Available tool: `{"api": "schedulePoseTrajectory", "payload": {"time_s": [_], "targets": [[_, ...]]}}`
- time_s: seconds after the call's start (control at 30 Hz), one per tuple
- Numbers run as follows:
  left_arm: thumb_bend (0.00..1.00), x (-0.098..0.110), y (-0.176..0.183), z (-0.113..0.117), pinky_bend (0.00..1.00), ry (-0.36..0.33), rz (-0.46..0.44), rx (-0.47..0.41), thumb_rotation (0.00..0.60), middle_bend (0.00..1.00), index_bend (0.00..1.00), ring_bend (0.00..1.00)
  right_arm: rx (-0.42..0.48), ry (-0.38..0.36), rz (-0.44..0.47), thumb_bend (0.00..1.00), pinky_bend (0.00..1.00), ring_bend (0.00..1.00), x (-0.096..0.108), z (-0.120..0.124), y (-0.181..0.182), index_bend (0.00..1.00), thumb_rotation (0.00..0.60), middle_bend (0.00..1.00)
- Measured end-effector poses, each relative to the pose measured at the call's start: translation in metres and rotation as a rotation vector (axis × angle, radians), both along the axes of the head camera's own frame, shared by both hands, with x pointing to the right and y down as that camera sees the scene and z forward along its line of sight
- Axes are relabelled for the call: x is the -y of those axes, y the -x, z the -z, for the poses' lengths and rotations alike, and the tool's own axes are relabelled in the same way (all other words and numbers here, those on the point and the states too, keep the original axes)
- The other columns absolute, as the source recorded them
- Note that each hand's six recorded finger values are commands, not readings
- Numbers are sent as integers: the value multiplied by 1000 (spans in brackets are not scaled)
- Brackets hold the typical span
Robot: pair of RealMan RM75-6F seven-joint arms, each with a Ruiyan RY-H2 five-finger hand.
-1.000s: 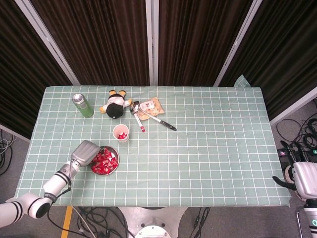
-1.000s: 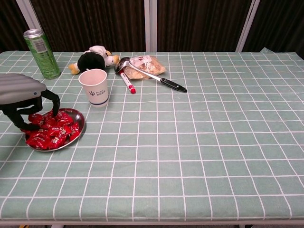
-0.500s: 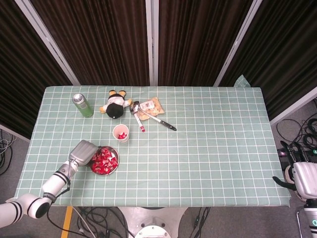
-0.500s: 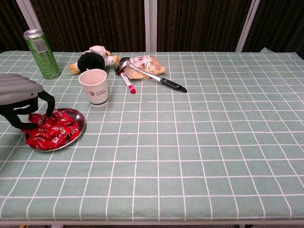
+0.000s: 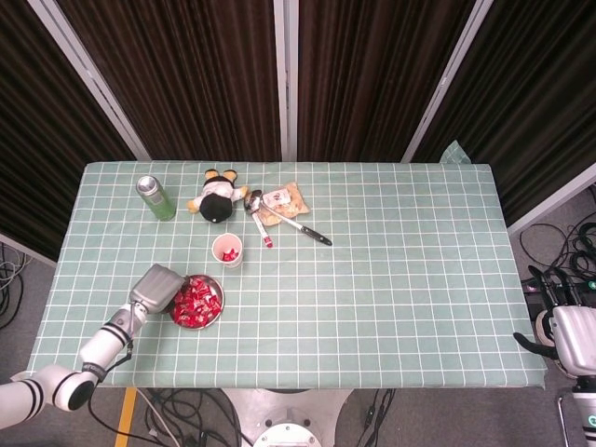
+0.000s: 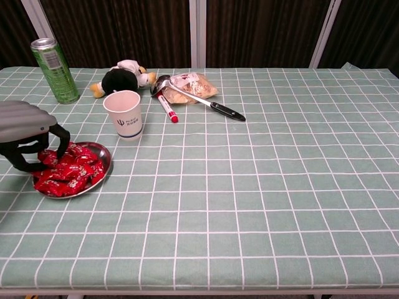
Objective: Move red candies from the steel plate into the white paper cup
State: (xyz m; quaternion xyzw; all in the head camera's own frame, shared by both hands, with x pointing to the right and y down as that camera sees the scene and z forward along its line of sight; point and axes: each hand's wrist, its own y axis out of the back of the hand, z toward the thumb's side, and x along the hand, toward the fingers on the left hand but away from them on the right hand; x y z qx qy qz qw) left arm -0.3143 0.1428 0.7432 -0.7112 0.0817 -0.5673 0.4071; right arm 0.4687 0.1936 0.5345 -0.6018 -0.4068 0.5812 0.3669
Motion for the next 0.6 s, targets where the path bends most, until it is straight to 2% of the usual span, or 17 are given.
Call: {"api": "schedulePoseTrajectory", "payload": {"time_s": [0.17,0.6], "targets": [[343,-1,-2,0,1000,-3,2,-8,600,991,597,926,0,0,1,16,246,48,0,0,1,56,600,265],[480,-4,-14,0,1000,59,69,-107,600,1000,660,939,1,1,-4,17,249,48,0,0,-1,56,600,265]]}}
